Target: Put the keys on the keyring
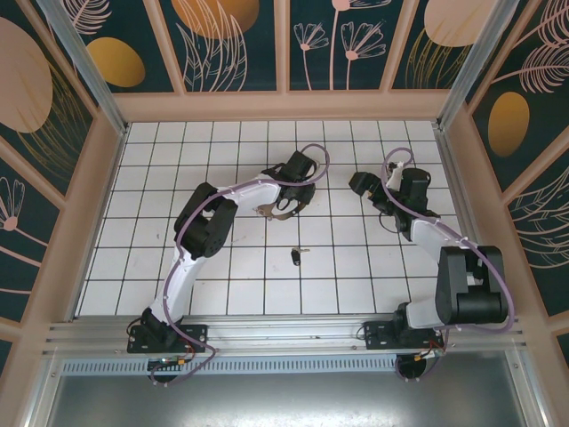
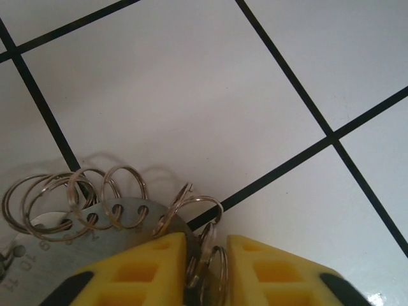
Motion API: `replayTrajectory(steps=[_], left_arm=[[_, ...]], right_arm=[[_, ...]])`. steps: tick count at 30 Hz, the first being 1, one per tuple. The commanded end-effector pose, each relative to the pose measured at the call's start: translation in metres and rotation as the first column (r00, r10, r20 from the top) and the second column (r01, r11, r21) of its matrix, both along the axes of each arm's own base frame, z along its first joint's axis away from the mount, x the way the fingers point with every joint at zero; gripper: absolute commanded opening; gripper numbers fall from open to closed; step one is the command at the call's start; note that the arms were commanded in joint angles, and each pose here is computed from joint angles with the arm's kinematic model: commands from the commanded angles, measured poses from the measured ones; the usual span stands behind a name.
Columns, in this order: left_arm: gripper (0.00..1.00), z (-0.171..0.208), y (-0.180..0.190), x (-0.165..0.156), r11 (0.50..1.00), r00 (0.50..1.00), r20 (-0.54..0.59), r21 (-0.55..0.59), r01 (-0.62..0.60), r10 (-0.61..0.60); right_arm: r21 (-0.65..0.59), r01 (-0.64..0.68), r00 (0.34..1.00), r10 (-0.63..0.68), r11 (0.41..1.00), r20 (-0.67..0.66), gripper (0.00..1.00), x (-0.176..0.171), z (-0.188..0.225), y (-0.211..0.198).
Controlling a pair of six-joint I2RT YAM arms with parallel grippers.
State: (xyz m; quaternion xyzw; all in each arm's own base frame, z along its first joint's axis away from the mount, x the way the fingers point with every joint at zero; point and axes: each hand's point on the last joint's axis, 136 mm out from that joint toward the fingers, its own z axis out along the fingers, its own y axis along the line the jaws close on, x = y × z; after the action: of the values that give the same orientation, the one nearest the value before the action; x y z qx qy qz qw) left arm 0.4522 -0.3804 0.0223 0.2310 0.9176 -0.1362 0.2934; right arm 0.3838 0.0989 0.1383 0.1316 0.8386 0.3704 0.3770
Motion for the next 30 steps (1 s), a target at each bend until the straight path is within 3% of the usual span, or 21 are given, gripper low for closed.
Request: replayTrajectory(steps=[1,4,13,18,25,30], left_arm=[[0.15,-0.006,0.002,-0.001,1.0,1.0,-0.007,0.03,0.01,-0.009],[0.0,0.005,0.002,0.0,1.0,1.0,0.01,0.018,0.012,-0.012],[0.0,0.062,0.014,0.002,1.0,0.996,0.091,0.03,-0.007,0.004],[0.0,0.098,0.026,-0.001,0.999,0.98,0.193,-0.022,-0.038,0.041],[0.0,0.151,0.024,-0.03,0.979,0.944,0.307,-0.118,0.168,-0.125],[0.0,0.192,0.035,-0.047,0.9,0.918,0.329,-0.292,0.323,-0.223]], right_arm=[[-0.063,0.072,0.997,-0.073,0.995,-0.003,0.99,-0.001,0.0,-0.013],[-0.063,0.066,0.998,-0.065,0.996,0.006,0.98,-0.001,0.005,-0.012],[0.016,-0.06,0.997,0.059,0.998,0.054,0.76,-0.007,0.018,0.012],[0.05,-0.112,0.989,0.107,0.992,0.099,0.71,-0.011,0.026,0.024],[0.053,-0.222,0.944,0.201,0.974,0.263,0.72,-0.026,0.058,0.038],[0.059,-0.283,0.911,0.249,0.957,0.329,0.72,-0.032,0.076,0.048]])
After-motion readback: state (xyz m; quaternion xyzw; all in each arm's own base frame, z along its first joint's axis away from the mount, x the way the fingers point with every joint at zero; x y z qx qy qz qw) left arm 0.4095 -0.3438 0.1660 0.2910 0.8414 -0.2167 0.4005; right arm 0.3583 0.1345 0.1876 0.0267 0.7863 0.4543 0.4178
